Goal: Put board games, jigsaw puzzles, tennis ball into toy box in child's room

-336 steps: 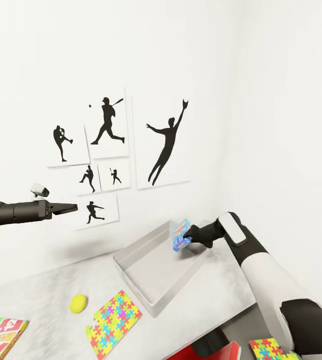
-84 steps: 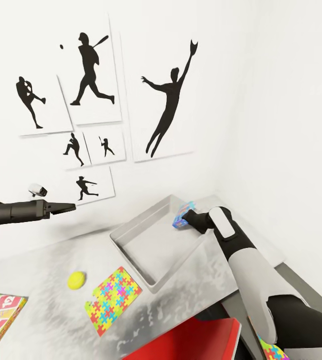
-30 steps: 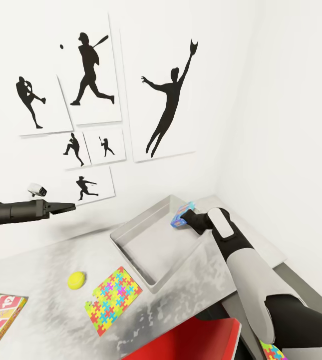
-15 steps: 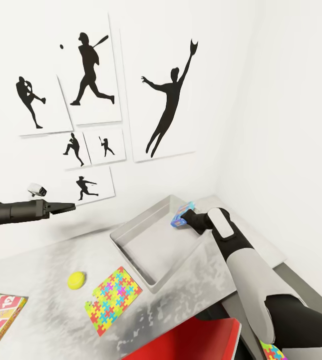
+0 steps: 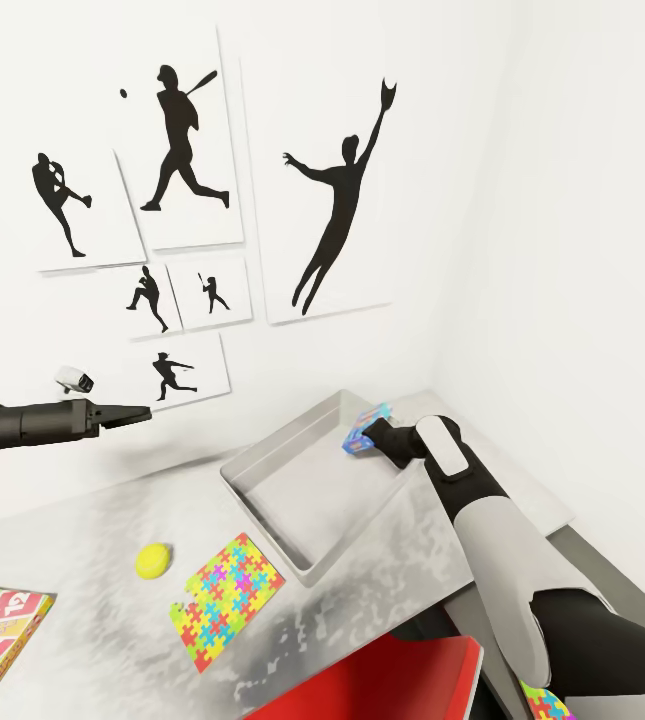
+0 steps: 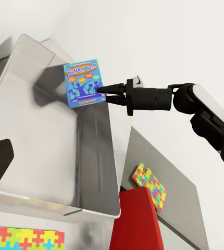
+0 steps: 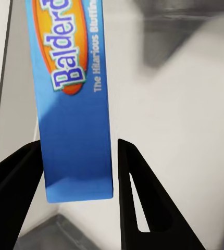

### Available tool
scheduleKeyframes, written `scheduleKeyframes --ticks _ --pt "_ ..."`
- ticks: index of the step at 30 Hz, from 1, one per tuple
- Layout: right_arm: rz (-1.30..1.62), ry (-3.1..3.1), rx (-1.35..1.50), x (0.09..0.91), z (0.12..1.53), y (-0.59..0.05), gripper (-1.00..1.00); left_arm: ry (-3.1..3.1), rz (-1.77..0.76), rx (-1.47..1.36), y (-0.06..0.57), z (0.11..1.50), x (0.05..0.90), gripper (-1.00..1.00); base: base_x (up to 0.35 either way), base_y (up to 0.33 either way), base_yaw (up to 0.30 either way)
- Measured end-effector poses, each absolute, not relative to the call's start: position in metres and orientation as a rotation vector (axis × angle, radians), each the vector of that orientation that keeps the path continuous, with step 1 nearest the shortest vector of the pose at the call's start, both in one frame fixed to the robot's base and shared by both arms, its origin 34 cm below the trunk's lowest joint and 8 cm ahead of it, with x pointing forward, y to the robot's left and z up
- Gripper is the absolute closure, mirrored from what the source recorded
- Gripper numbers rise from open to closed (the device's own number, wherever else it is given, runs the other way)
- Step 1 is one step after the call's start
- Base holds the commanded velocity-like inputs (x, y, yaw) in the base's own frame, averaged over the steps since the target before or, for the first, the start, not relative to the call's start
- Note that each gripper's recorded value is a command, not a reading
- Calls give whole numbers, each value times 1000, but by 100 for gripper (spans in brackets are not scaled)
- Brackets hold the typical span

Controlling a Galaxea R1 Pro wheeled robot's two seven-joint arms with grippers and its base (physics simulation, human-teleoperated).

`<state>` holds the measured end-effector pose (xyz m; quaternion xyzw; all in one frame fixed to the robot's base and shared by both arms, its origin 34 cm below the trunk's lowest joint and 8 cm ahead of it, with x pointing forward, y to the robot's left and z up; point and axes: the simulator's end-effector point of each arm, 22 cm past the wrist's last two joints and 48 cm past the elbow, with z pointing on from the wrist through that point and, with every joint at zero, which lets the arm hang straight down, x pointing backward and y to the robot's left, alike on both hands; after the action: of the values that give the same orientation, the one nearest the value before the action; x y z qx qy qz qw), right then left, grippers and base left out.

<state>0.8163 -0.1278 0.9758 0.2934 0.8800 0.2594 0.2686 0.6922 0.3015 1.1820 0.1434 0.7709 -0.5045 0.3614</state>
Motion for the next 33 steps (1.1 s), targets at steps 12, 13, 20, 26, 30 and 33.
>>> scheduleKeyframes --ticks 12,13,20,26,30,33 --pt "715 2374 798 816 976 -125 100 1987 -1300 370 301 1182 692 -100 0 0 0" --pt "719 2375 798 815 976 -124 100 1987 -1300 370 301 1182 692 -100 0 0 0" --pt "745 2373 806 815 978 -118 100 1987 -1300 370 301 1182 692 -100 0 0 0" --pt "746 2374 807 815 977 -118 100 1987 -1300 369 301 1182 692 -100 0 0 0" --pt "743 2375 807 814 977 -118 100 1986 -1300 369 301 1182 692 -100 0 0 0" --pt "743 2375 807 814 977 -118 -100 1986 -1300 370 301 1182 692 -100 0 0 0"
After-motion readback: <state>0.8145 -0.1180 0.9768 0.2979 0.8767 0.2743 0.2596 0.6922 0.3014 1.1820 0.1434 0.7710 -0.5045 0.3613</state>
